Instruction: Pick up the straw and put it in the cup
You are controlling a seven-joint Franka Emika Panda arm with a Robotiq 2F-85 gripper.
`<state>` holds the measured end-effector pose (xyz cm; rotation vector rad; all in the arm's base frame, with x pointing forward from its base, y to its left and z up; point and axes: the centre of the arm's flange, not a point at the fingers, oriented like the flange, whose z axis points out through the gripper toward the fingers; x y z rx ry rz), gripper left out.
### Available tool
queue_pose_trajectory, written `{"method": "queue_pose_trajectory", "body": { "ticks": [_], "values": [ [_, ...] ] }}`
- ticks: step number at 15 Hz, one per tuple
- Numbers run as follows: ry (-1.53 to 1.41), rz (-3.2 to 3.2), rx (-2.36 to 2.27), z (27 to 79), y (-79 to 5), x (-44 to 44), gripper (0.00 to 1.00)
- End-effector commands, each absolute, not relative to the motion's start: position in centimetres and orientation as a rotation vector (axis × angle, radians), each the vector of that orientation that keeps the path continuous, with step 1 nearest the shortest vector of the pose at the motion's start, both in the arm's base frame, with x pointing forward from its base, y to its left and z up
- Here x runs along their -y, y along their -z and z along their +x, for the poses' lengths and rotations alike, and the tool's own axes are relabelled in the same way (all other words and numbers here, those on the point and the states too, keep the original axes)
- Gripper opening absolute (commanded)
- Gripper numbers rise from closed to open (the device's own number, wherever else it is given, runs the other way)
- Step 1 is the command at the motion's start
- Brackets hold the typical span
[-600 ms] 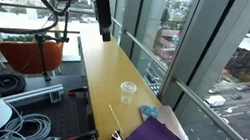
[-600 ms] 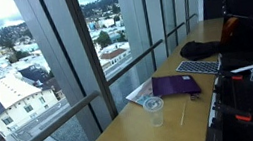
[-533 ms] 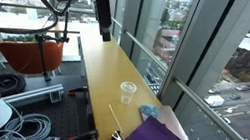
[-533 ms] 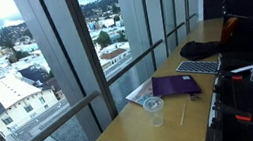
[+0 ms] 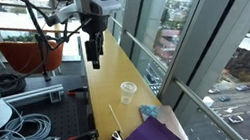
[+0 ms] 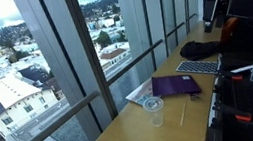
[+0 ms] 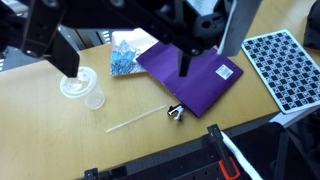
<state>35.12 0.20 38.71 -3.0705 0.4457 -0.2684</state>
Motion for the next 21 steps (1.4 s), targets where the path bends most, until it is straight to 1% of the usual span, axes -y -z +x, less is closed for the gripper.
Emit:
{"method": "queue_pose_trajectory", "body": {
  "ticks": [1, 9, 16, 21],
  "values": [
    [0.251, -2.903, -0.656, 35.2, -31.8, -1.2, 1.00],
    [0.203, -2.522, -1.175, 37.7, -23.1, 0.2, 1.00],
    [0.215, -2.108, -1.550, 39.9, -20.8, 3.9, 1.00],
    [0.339, -1.794, -1.775, 44.7, -18.2, 7.2, 1.00]
  ]
}}
